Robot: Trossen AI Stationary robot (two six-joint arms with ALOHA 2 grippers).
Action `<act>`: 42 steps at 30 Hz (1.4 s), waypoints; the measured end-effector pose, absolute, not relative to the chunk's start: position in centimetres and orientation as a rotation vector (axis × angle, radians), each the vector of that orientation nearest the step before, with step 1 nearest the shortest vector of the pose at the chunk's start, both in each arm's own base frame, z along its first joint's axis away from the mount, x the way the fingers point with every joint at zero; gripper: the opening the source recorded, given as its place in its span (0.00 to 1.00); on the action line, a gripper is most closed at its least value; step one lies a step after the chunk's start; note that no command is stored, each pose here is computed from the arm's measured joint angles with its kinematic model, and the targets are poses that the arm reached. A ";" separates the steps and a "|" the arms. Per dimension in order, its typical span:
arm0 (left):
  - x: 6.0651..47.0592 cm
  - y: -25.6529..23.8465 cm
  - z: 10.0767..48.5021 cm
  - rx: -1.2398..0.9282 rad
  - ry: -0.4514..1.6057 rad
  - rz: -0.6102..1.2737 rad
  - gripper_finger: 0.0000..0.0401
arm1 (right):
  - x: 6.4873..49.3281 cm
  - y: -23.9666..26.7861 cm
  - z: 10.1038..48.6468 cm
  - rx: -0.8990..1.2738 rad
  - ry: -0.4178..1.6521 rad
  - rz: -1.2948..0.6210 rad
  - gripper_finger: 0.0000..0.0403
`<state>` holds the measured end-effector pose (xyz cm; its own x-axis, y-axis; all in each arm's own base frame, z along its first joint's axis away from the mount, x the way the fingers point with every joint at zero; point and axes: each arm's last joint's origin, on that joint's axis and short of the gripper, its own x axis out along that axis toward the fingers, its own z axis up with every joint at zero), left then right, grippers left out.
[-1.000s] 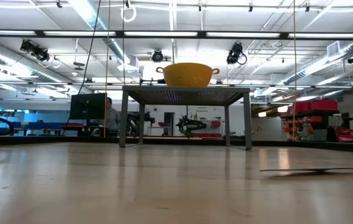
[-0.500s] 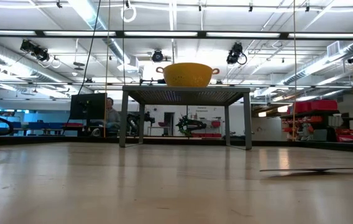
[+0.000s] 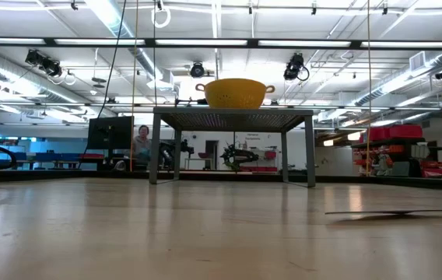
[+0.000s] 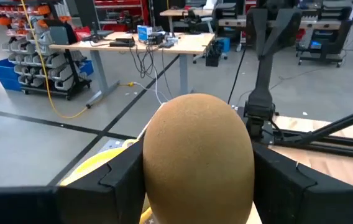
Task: Pick & Place Fruit
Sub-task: Put the brown kiwi into the yellow strainer bowl on the shelf
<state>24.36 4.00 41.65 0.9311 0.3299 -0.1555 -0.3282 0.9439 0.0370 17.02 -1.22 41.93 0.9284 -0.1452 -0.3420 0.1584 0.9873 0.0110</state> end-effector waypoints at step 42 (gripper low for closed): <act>31.5 11.4 37.9 0.144 0.057 0.340 0.59 | 17.4 -1.3 41.8 0.098 0.351 -0.178 0.05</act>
<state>31.47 11.37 37.92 0.9413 0.3362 -0.0313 -0.3282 0.9327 0.1498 17.37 -1.27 41.77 0.9236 -0.1564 -0.3499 0.1904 0.9796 0.0647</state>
